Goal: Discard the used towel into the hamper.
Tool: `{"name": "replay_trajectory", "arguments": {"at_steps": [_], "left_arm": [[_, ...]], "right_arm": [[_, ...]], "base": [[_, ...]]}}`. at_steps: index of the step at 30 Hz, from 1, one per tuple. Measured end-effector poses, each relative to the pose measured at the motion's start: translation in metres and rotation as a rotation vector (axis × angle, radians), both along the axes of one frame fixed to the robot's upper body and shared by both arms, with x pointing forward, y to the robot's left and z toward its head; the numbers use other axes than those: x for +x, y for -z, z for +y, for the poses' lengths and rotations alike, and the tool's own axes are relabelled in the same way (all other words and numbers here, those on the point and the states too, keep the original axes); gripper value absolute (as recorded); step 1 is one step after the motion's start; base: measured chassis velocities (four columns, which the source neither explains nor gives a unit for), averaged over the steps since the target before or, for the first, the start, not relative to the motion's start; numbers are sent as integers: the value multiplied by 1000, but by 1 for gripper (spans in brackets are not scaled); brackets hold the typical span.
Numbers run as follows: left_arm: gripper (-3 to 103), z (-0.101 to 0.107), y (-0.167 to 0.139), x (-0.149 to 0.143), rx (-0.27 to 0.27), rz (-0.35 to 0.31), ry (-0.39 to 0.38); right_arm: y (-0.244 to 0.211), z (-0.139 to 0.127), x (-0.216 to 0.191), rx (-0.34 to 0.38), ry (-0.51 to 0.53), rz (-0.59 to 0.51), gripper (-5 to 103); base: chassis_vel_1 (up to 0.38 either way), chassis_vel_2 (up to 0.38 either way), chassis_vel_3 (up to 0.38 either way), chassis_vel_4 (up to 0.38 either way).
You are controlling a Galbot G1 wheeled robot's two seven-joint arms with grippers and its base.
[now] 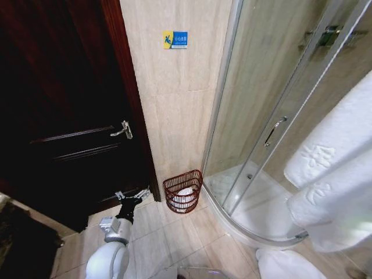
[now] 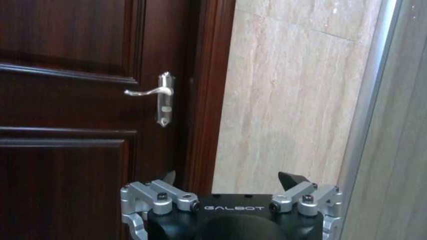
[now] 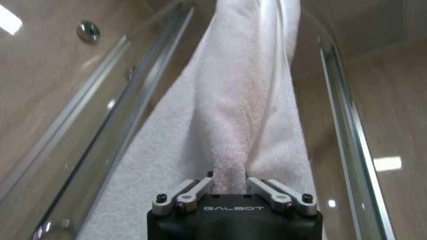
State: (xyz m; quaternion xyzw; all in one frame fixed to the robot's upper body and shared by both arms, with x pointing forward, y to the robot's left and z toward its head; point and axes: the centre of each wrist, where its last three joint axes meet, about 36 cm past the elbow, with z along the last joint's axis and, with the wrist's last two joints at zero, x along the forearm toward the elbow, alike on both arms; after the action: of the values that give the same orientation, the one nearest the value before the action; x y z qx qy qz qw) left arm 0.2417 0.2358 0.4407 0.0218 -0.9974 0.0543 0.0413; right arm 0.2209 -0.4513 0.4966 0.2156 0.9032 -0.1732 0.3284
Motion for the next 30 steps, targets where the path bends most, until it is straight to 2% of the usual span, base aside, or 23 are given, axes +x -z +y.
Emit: {"name": "replay_trajectory", "arguments": {"at_steps": [8,12,15,19,22,25,30], "left_arm": [[100,0,0,0,0,0,0],[100,0,0,0,0,0,0],[100,0,0,0,0,0,0],[100,0,0,0,0,0,0],[100,0,0,0,0,0,0],[100,0,0,0,0,0,0],[100,0,0,0,0,0,0]], "right_arm": [[16,1,-1,5,-9,16,8],[11,15,3,-12,-39,3,8],[3,45,7,-40,-84,-24,8],[-13,59,7,-67,-99,-62,8],[-24,66,6,-49,-108,-80,8],[-37,66,4,-84,-102,-100,8],[-46,71,4,-81,-114,-114,8]], "base": [[0,0,0,0],[0,0,0,0],[0,0,0,0],[0,0,0,0],[0,0,0,0],[0,0,0,0],[0,0,0,0]]}}
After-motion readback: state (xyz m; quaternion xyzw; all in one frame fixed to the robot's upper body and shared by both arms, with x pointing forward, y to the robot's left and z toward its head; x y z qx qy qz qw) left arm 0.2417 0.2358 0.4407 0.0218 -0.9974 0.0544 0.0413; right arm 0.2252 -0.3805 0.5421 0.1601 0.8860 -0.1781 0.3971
